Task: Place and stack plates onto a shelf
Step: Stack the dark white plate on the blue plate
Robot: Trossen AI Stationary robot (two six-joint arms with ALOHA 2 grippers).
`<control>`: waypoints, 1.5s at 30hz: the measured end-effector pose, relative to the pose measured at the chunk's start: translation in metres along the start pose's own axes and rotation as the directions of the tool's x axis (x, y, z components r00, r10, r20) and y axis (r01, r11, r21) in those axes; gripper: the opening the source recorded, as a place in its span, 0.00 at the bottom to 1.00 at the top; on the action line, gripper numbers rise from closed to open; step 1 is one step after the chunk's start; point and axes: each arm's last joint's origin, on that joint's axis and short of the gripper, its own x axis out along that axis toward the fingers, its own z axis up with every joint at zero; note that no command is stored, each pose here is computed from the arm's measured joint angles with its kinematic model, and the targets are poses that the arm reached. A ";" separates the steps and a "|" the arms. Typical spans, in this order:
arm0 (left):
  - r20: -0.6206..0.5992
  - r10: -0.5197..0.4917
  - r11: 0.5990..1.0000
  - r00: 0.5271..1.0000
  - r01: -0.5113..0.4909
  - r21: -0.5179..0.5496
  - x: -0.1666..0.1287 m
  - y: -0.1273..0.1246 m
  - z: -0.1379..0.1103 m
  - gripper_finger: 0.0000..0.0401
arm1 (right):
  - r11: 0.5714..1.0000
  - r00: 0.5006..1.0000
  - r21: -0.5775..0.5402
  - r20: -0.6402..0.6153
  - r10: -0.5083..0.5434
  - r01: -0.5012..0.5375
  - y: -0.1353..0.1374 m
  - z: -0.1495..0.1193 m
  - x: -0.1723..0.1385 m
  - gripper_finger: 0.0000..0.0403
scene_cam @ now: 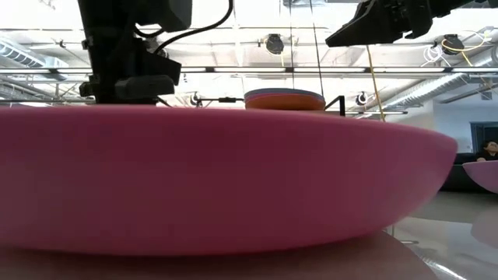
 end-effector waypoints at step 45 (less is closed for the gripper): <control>-0.108 0.015 0.999 0.994 -0.019 -0.038 0.036 0.022 -0.003 0.03 | 0.999 0.999 0.032 0.036 -0.010 0.009 -0.001 0.004 0.000 0.41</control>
